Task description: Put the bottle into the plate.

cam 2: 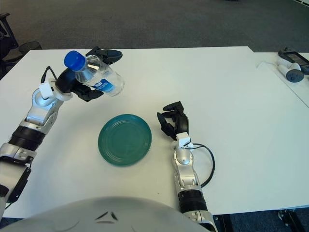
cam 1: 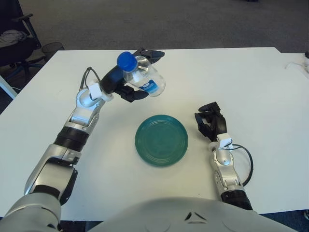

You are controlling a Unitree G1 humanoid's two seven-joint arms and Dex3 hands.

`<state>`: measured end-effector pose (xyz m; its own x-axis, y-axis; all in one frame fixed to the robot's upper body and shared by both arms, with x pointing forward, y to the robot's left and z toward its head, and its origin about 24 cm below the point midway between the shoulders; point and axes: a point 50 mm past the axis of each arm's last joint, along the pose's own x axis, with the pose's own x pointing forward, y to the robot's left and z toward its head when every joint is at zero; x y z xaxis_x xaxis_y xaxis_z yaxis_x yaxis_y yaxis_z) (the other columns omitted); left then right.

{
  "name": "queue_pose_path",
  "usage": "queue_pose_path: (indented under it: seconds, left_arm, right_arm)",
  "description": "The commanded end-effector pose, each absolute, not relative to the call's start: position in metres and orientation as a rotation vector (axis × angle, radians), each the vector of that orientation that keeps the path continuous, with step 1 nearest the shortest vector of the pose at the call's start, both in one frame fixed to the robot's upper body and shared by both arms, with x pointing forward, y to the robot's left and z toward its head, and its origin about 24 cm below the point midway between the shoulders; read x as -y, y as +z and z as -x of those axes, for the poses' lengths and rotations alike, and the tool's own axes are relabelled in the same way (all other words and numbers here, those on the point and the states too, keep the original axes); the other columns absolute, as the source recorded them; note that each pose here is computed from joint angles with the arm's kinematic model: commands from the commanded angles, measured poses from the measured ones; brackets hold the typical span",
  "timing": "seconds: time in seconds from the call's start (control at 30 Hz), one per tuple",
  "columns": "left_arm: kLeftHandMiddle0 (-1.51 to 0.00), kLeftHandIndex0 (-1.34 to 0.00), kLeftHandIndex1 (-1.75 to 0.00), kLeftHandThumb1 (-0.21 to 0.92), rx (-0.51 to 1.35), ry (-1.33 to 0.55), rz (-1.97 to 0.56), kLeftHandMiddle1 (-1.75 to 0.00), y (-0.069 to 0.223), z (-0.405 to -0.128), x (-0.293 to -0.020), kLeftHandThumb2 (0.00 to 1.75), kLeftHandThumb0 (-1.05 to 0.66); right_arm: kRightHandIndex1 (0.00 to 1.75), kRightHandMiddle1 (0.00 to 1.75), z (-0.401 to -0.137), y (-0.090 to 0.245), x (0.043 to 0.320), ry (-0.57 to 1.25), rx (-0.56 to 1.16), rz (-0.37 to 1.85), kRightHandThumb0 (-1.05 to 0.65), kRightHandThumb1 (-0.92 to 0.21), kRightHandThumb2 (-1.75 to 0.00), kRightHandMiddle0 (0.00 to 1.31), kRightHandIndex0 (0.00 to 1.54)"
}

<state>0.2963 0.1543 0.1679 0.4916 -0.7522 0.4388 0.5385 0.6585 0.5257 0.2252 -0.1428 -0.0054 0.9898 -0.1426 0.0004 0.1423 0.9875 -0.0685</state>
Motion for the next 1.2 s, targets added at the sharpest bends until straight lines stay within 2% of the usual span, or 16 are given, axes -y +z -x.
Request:
queue_pose_path:
  seconds: [0.0,0.3,0.87,1.17]
  left_arm:
    - [-0.32,-0.05,-0.89,0.92,0.705,-0.808,-0.328,-0.02,0.170,-0.293,-0.155,0.51,-0.86]
    - [-0.31,-0.06,-0.89,0.92,0.745,-0.825,-0.371,-0.01,0.169,-0.295,-0.149,0.46,-0.85]
    - [-0.27,0.00,-0.87,0.92,0.788,-0.846,-0.422,0.00,0.165,-0.293,-0.147,0.58,-0.81]
    - [-0.27,-0.01,-0.89,0.92,0.781,-0.846,-0.476,0.00,0.158,-0.291,-0.140,0.49,-0.82]
  right_arm:
    - [1.33,1.67,-0.193,-0.053,0.151,-0.168,-0.294,0.070,0.00,-0.92,-0.36,0.29,0.39]
    - [1.31,1.66,-0.192,-0.053,0.150,-0.170,-0.297,0.067,0.00,-0.92,-0.35,0.31,0.40]
    - [1.30,1.67,-0.191,-0.053,0.150,-0.173,-0.298,0.063,0.00,-0.92,-0.35,0.31,0.40]
    - [1.31,1.67,-0.191,-0.054,0.151,-0.171,-0.301,0.063,0.00,-0.92,-0.35,0.30,0.40]
